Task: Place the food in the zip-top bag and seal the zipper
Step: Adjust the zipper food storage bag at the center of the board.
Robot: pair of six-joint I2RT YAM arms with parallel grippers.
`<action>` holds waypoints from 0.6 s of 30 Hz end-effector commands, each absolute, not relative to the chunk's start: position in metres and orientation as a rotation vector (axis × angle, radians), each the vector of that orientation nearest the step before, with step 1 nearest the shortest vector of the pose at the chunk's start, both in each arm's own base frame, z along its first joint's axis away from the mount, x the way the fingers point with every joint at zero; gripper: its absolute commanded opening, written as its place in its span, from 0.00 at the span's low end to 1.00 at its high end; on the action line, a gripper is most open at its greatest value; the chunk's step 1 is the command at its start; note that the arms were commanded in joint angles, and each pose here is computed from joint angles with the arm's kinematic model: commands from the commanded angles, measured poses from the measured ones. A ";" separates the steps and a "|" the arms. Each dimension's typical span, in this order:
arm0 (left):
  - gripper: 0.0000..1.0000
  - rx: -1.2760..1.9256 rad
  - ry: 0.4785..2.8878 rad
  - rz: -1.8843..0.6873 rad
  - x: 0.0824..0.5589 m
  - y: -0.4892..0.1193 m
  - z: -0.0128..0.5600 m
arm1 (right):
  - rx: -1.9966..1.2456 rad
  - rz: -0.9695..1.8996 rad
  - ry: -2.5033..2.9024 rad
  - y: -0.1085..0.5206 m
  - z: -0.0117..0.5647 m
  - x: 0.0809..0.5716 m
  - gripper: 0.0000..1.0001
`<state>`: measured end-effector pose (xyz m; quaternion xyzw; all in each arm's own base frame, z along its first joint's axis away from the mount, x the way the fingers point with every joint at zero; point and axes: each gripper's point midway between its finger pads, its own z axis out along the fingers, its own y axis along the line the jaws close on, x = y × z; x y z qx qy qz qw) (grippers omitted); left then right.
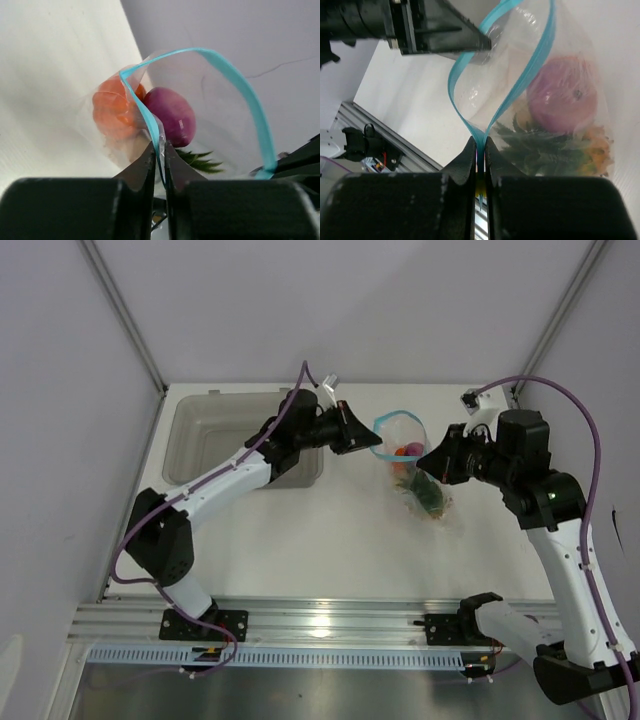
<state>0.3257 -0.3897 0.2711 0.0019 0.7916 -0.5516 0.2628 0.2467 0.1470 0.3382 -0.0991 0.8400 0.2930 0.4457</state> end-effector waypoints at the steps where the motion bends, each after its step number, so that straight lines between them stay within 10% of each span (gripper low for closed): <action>1: 0.15 0.150 2.071 -1.409 0.334 -0.383 0.291 | -0.378 0.754 2.090 0.155 0.325 0.241 0.00; 10: 0.99 0.425 1.725 -1.310 0.325 -0.348 0.356 | -0.455 0.788 2.053 0.163 0.338 0.244 0.00; 18: 1.00 0.562 1.441 -1.146 0.308 -0.321 0.406 | -0.499 0.830 2.098 0.170 0.330 0.239 0.00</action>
